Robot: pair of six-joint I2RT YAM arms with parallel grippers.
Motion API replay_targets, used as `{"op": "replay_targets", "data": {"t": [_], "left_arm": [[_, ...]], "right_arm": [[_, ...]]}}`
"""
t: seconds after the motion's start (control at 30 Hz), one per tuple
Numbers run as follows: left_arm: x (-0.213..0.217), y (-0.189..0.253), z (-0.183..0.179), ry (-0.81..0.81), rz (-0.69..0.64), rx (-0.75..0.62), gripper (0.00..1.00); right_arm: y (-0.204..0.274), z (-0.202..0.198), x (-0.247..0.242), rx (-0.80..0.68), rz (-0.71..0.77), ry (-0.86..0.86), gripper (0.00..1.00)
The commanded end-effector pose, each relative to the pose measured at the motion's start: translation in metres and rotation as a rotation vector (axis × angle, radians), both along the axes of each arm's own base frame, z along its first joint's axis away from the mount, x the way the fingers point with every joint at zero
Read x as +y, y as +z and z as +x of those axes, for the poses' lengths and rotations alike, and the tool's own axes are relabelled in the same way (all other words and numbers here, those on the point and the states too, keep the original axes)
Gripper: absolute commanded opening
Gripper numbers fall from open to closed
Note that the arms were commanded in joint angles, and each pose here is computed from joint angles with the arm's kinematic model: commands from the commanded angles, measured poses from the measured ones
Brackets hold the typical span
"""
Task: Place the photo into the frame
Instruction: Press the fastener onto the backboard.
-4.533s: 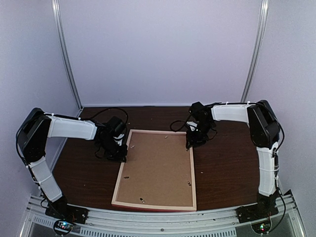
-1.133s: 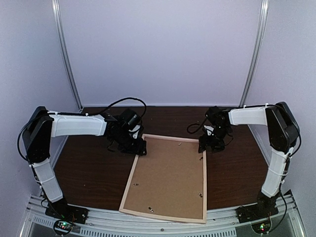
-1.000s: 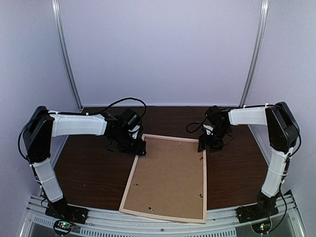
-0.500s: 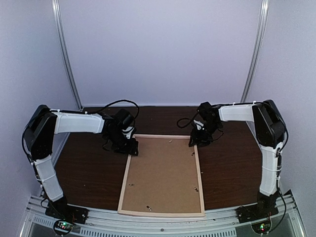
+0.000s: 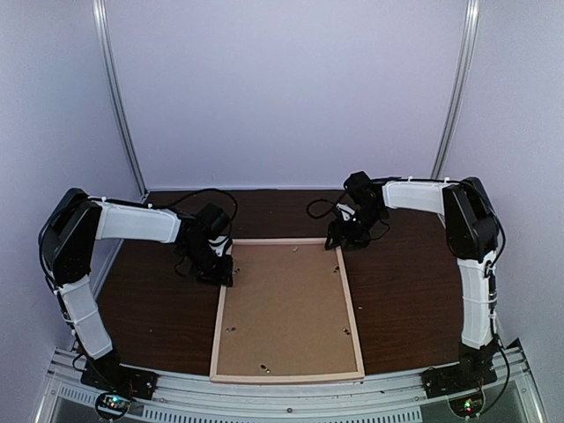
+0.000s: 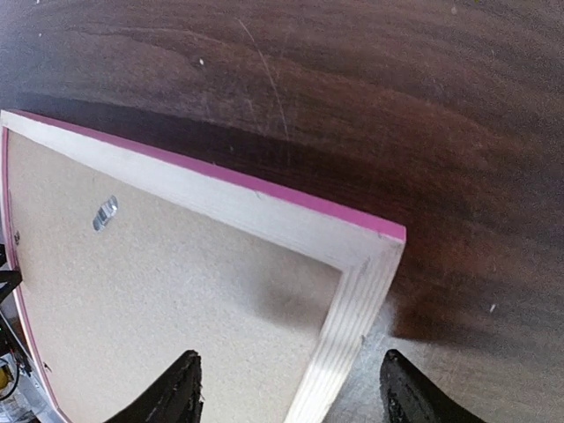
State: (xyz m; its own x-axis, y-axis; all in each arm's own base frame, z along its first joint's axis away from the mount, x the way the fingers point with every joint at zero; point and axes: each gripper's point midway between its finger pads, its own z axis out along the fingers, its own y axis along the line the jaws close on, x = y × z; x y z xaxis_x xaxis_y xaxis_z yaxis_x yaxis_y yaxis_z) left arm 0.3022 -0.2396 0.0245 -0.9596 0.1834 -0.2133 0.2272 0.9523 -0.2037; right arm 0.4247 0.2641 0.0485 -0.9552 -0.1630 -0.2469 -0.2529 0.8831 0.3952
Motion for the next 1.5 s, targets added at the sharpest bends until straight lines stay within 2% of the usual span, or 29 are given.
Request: {"op": "replay_targets", "data": {"t": [0.0, 0.27, 0.47, 0.63, 0.87, 1.47], "left_arm": [[-0.004, 0.006, -0.002, 0.007, -0.034, -0.009, 0.42], [-0.007, 0.002, -0.003, 0.065, -0.076, -0.014, 0.33], [-0.007, -0.003, -0.004, 0.114, -0.094, -0.024, 0.23], [-0.008, -0.006, -0.007, 0.125, -0.089, -0.033, 0.19], [-0.009, -0.007, -0.009, 0.124, -0.086, -0.033, 0.17], [-0.008, -0.007, -0.009, 0.111, -0.078, -0.037, 0.16]], "right_arm": [[0.012, -0.02, -0.011, -0.004, -0.03, -0.022, 0.69], [0.008, -0.053, -0.017, 0.011, -0.068, -0.071, 0.69], [0.0, -0.062, -0.018, 0.017, -0.099, -0.144, 0.69], [-0.007, -0.062, -0.014, 0.024, -0.103, -0.18, 0.68], [-0.013, -0.051, -0.011, 0.011, -0.101, -0.232, 0.62], [-0.031, -0.055, -0.014, 0.046, -0.145, -0.199, 0.43]]}}
